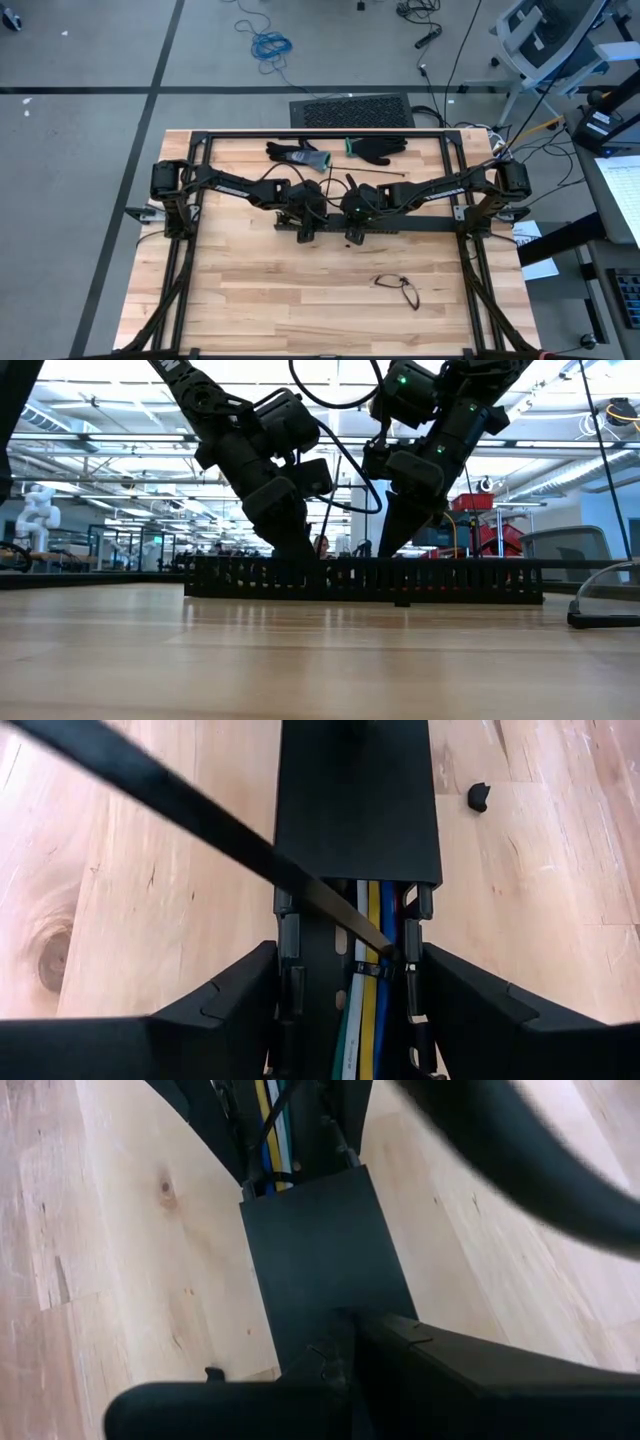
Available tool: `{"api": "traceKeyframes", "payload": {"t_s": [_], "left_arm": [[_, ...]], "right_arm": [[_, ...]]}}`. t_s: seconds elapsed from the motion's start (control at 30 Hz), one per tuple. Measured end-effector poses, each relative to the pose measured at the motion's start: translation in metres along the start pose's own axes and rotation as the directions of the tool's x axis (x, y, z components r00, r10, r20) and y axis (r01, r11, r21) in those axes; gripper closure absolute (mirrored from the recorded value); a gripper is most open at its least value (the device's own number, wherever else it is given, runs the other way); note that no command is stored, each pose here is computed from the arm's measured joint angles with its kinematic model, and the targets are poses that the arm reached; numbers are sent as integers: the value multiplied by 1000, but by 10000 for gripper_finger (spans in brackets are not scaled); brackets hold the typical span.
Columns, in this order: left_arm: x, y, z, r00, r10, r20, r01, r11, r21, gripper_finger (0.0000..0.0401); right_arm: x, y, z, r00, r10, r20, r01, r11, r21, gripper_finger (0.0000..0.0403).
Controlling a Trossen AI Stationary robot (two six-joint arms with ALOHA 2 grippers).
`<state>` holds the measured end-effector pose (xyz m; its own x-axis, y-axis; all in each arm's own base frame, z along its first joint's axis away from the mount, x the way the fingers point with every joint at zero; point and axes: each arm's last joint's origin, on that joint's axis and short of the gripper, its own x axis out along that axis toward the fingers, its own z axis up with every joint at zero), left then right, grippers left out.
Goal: Ziptie cables
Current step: Close the black cable duct
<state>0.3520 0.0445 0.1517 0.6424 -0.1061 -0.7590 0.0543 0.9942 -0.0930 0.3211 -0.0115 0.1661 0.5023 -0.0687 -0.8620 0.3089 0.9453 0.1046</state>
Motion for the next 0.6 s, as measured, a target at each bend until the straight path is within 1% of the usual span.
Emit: {"api": "traceKeyframes", "payload": {"t_s": [0.17, 0.3, 0.4, 0.5, 0.53, 0.6], "left_arm": [[0, 0, 0, 1000, 0, 3, 0, 1000, 0, 178], [0, 0, 0, 1000, 0, 3, 0, 1000, -2, 178], [0, 0, 0, 1000, 0, 0, 0, 1000, -2, 178], [0, 0, 0, 1000, 0, -1, 0, 1000, -3, 178], [0, 0, 0, 1000, 0, -2, 0, 1000, -3, 178], [0, 0, 0, 1000, 0, -3, 0, 1000, -3, 178]], "right_arm": [[-10, 0, 2, 1000, 2, 25, -2, 1000, 5, 403], [-26, -3, 6, 997, -4, 73, 4, 1000, 8, 402], [-35, -4, 6, 997, -9, 81, 8, 1000, 14, 402], [-49, -2, 8, 993, 18, 116, -20, 1000, 16, 402], [-53, -1, 6, 994, 30, 108, -32, 999, 17, 402], [-58, -1, -2, 999, 24, 37, -25, 1000, 12, 402]]}}
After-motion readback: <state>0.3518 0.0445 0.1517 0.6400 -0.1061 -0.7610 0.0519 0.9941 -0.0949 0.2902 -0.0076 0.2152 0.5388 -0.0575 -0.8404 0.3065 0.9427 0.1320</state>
